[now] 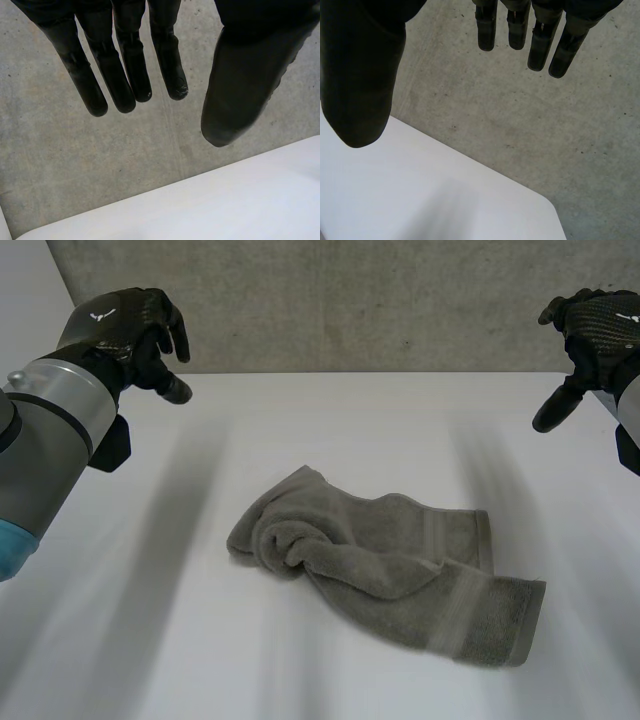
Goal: Fold the towel.
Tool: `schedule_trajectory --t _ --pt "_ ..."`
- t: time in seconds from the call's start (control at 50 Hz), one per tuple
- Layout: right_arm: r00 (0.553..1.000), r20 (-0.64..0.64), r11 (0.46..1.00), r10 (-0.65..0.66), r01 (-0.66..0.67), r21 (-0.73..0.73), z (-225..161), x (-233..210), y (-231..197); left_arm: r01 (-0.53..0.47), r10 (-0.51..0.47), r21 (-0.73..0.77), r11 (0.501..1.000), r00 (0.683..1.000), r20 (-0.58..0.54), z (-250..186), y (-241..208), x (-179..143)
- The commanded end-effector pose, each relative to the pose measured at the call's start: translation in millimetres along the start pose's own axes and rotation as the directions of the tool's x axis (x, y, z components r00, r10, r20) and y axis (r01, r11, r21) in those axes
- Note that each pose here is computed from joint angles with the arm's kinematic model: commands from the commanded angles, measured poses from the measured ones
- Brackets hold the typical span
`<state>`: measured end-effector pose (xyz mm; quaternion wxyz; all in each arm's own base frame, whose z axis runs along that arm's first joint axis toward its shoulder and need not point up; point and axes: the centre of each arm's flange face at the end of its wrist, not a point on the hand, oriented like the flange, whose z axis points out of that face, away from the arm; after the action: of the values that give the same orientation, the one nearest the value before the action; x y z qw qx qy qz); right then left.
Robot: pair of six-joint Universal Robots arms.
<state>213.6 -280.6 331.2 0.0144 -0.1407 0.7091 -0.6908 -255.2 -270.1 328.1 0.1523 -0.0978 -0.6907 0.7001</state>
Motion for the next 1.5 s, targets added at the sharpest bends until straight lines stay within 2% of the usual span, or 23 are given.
schedule_trajectory --t 0.02,0.2,0.3,0.34,0.48,0.52,0.6,0.64,0.66,0.82,1.02,1.16,1.26,1.3,1.32,1.36,1.38,1.4,1.42,1.44,1.46,1.48,1.5 --pt "1.0 0.0 1.0 0.0 0.0 -0.001 0 0 0 -0.001 0.001 0.002 1.0 1.0 -0.001 0 0 0" --pt "0.999 0.0 0.999 -0.032 0.032 0.005 1 1 -2 -0.004 0.004 -0.013 1.0 1.0 -0.006 1 5 0" --pt "0.996 0.066 0.998 -0.061 0.061 0.009 1 -4 -1 -0.011 0.01 -0.035 0.999 1.0 -0.016 4 14 1" --pt "0.983 0.168 0.995 -0.076 0.085 -0.05 0 -13 10 -0.016 0.014 -0.073 0.997 0.999 -0.029 9 29 3" --pt "0.943 0.332 0.97 -0.035 0.111 -0.214 -6 -26 36 -0.029 0.005 -0.183 0.983 0.992 -0.128 17 69 16" --pt "0.919 0.393 0.914 0.03 0.134 -0.382 -9 -30 73 -0.046 -0.008 -0.248 0.968 0.977 -0.212 18 95 30" --pt "0.914 0.404 0.89 0.037 0.154 -0.429 -12 -33 94 -0.089 -0.001 -0.299 0.95 0.958 -0.287 16 118 41" --pt "0.912 0.408 0.877 0.043 0.162 -0.453 -15 -36 115 -0.158 0.032 -0.331 0.93 0.935 -0.354 14 140 48" --pt "0.912 0.408 0.877 0.043 0.162 -0.453 -15 -36 116 -0.158 0.033 -0.331 0.93 0.935 -0.354 14 140 48" --pt "0.911 0.41 0.879 0.054 0.151 -0.451 -19 -47 160 -0.32 0.11 -0.367 0.874 0.864 -0.491 1 188 69" --pt "0.906 0.394 0.868 0.156 0.065 -0.492 -14 -64 189 -0.344 0.119 -0.385 0.857 0.857 -0.501 -1 200 70" --pt "0.894 0.411 0.873 0.181 0.046 -0.485 -8 -75 197 -0.335 0.134 -0.345 0.877 0.859 -0.495 3 185 72" --pt "0.894 0.424 0.92 0.146 0.036 -0.391 11 -77 171 -0.312 0.176 -0.223 0.924 0.861 -0.477 17 154 75" --pt "0.903 0.42 0.971 0.092 0.012 -0.238 34 -74 127 -0.285 0.212 -0.105 0.953 0.87 -0.444 35 128 75" --pt "0.903 0.42 0.971 0.092 0.012 -0.238 34 -74 126 -0.285 0.212 -0.104 0.953 0.87 -0.444 35 128 75" --pt "0.917 0.399 1.0 0.022 -0.021 -0.008 56 -65 57 -0.257 0.256 0.051 0.965 0.883 -0.393 58 91 75" --pt "0.917 0.399 1.0 0.022 -0.021 -0.007 56 -65 57 -0.245 0.277 0.134 0.96 0.897 -0.345 71 68 71" --pt "0.926 0.378 0.993 -0.011 -0.034 0.111 63 -59 21 -0.245 0.278 0.135 0.96 0.897 -0.345 71 68 71" --pt "0.936 0.349 0.972 -0.042 -0.043 0.232 69 -54 -15 -0.236 0.291 0.209 0.949 0.912 -0.29 83 45 63" --pt "0.936 0.349 0.971 -0.042 -0.043 0.233 69 -54 -15 -0.227 0.301 0.294 0.929 0.924 -0.236 94 18 56" --pt "0.946 0.317 0.926 -0.073 -0.053 0.373 71 -49 -53 -0.227 0.301 0.295 0.928 0.924 -0.235 94 17 56" --pt "0.946 0.317 0.926 -0.074 -0.053 0.374 71 -48 -54 -0.221 0.307 0.379 0.899 0.934 -0.184 100 -10 49" --pt "0.956 0.276 0.859 -0.098 -0.059 0.508 71 -44 -85 -0.209 0.303 0.442 0.872 0.941 -0.153 103 -31 44"
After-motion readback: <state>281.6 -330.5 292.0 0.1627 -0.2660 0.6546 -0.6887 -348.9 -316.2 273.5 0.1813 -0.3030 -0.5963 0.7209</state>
